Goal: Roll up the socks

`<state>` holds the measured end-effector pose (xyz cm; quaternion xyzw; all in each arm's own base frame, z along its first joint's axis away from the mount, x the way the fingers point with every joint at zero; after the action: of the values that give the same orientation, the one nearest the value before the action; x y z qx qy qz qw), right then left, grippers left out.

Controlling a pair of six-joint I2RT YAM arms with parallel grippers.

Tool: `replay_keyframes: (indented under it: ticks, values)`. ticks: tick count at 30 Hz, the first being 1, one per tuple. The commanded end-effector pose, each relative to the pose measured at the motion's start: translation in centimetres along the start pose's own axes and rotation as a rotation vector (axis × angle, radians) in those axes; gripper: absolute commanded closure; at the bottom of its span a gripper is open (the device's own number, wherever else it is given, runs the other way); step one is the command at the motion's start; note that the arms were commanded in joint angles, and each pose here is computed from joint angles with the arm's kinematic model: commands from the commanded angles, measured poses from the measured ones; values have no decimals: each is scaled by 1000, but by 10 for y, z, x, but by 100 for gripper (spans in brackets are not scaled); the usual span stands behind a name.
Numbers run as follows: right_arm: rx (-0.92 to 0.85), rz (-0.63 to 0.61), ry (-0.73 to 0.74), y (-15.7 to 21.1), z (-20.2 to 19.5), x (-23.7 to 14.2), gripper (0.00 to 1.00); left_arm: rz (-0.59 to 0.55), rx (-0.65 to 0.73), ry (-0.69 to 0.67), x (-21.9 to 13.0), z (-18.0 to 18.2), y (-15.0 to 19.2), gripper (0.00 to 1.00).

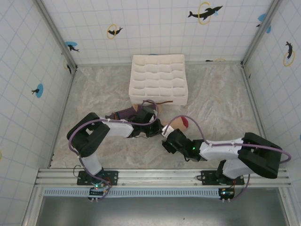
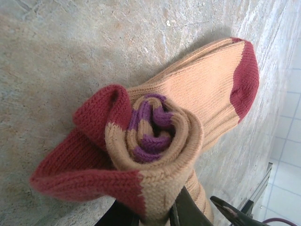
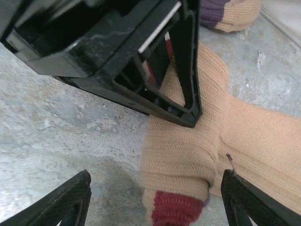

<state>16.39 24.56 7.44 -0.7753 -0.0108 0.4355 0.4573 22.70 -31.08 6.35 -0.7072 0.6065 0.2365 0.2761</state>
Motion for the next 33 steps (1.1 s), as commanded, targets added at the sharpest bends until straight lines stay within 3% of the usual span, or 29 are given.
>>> replay_keyframes:
  ticks: [1, 5, 10, 16, 19, 23, 33]
  values:
    - [-71, -65, 123, -23, -4, 6, 28, 76, -64, -112, 2, 31, 23, 100]
    - [-102, -48, 158, -23, -2, 17, 33, 76, -63, -110, 1, 31, 24, 100]
    - [-99, -29, 147, -17, 1, 27, 52, 72, -61, -111, -1, 33, 25, 100]
    - [22, 1, 56, 3, -6, 30, 83, 63, -57, -102, -4, 30, 24, 72]
    - [111, 4, -9, 14, -12, 29, 91, 56, -51, -91, -6, 26, 23, 58]
    - [248, 0, -115, 25, -19, 26, 97, 45, -48, -78, -10, 20, 21, 48]
    - [625, 9, -384, 30, -38, 30, 98, 25, -6, -24, -16, 5, 16, 45]
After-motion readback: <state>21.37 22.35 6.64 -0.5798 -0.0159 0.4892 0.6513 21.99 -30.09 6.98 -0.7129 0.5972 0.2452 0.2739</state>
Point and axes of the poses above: each hand's point on the last joint's axis, 136 mm out from that joint toward the fingers, its own x axis out along the fingers, its own z axis along the line the jaws close on, y = z × x, the point moved 5 cm from there along -x, back along the fingers, and after that the axes turned 2 degrees about x, right-handed, at the moved point
